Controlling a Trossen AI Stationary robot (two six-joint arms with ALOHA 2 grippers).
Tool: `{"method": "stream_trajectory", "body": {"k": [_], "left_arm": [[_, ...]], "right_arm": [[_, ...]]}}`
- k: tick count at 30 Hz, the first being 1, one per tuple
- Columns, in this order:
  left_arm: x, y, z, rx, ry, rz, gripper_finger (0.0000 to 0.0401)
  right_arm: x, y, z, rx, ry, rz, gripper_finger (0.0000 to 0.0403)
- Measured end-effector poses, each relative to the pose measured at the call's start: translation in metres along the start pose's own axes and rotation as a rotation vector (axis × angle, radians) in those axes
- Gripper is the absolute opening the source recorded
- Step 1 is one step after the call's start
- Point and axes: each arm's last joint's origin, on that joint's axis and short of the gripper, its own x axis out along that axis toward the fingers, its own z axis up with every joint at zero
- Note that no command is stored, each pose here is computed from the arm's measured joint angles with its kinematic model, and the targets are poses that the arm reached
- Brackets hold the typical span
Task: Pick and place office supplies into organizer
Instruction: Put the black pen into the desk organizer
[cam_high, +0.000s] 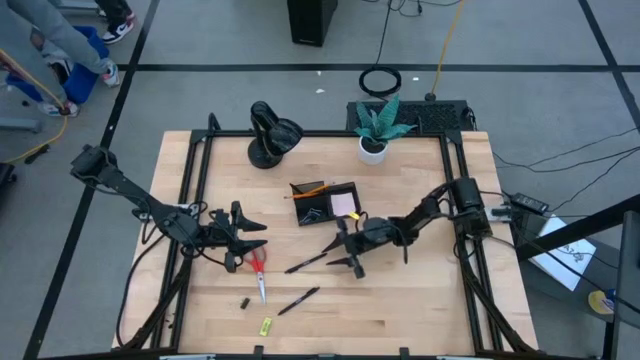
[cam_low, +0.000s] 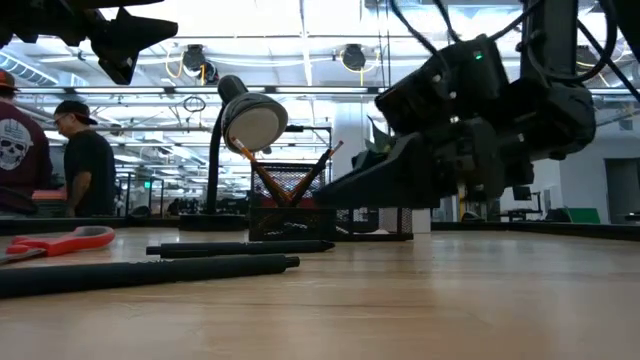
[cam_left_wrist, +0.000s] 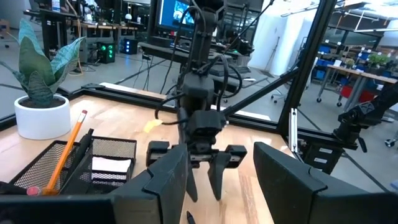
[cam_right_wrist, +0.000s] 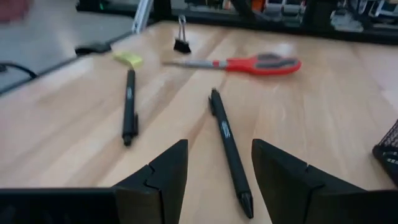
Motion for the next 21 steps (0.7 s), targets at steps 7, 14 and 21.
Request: {"method": "stream_trajectory", "body": {"k": [7, 14, 21], "left_arm": [[0.0, 0.0, 0.0, 0.001, 0.001, 0.0, 0.0189], [0.0, 0.0, 0.0, 0.0, 0.0, 0.0, 0.0189], [0.0, 0.0, 0.001, -0.002, -0.008, -0.002, 0.0189]], "right_arm": [[0.013, -0.002, -0.009, -0.039, 0.061, 0.004, 0.0169], [0.02, -0.012, -0.013, -0.028, 0.074, -0.019, 0.0169], [0.022, -0.022, -0.017, 0.005, 0.138, -0.012, 0.0169]]}}
